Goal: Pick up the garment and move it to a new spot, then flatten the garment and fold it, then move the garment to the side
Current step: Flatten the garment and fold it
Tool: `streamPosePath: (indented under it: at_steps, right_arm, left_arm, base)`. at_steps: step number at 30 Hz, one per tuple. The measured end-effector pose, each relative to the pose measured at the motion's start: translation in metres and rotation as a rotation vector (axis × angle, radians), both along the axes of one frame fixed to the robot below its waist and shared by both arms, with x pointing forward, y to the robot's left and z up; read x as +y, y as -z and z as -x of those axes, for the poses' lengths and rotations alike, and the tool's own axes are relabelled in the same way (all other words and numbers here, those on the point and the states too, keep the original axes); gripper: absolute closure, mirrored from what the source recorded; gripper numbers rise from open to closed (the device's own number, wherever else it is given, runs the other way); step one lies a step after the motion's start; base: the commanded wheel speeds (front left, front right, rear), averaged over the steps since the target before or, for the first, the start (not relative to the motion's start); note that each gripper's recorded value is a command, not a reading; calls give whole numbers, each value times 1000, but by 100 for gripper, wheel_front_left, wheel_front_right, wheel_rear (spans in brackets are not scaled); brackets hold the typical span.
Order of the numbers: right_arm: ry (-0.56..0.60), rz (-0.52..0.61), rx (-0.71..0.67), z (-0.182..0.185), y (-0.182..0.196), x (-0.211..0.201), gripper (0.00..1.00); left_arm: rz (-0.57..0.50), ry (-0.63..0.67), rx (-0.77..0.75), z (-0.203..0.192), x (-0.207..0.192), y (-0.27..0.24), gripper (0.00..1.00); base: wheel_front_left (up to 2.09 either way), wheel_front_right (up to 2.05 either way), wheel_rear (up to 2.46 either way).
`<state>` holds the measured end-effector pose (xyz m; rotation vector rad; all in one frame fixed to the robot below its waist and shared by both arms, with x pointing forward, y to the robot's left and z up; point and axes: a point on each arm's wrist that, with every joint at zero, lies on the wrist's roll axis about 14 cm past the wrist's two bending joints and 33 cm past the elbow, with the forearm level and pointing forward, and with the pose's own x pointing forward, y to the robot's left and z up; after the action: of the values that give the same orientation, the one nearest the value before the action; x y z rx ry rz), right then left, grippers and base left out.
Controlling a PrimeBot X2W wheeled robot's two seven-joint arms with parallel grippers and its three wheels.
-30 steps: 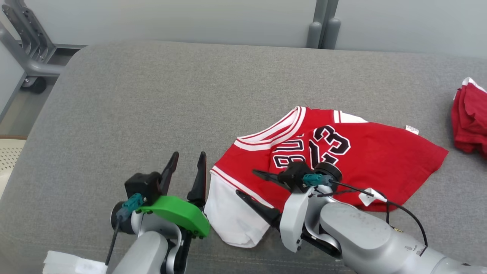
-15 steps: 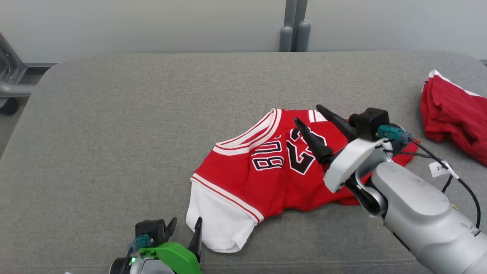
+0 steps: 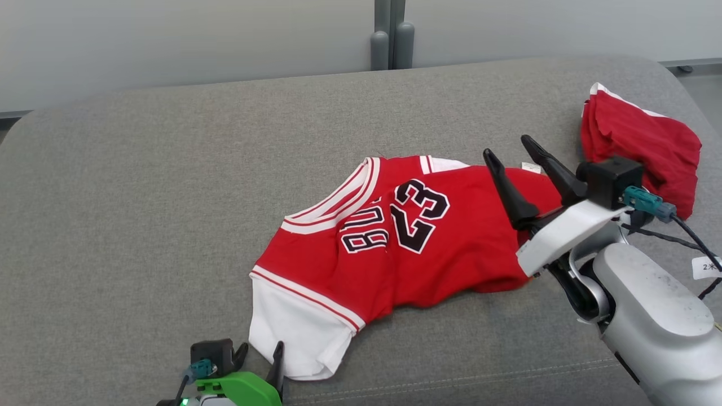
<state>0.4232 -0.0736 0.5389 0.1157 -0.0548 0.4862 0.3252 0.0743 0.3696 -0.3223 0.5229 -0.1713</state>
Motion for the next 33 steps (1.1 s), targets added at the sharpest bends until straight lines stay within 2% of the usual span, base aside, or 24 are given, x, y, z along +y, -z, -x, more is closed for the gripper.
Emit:
streamPosePath:
  at_steps: [4,6,13,16,19,25,33]
  right_arm:
    - [48,-11,9,2,4,-16,0]
    - [66,-17,11,2,5,-21,0]
    - [147,-24,64,8,24,-45,0]
    - [195,-17,163,19,56,-59,0]
    - [228,-17,294,41,97,-67,0]
    - [220,-70,410,59,127,-52,0]
    - [154,-95,497,80,148,-27,0]
  left_arm:
    - [-4,10,10,0,-3,3,66]
    - [-4,5,0,-3,-2,2,99]
    - [3,-15,-41,-11,1,-6,100]
    - [17,-45,-84,-20,6,-17,100]
    - [52,-107,-190,-44,16,-46,100]
    - [129,-224,-393,-85,44,-114,100]
    - [147,-319,-561,-98,79,-166,100]
  base:
    - [0,0,0]
    - [0,0,0]
    - [0,0,0]
    - [0,0,0]
    - [0,0,0]
    - [0,0,0]
    - [0,0,0]
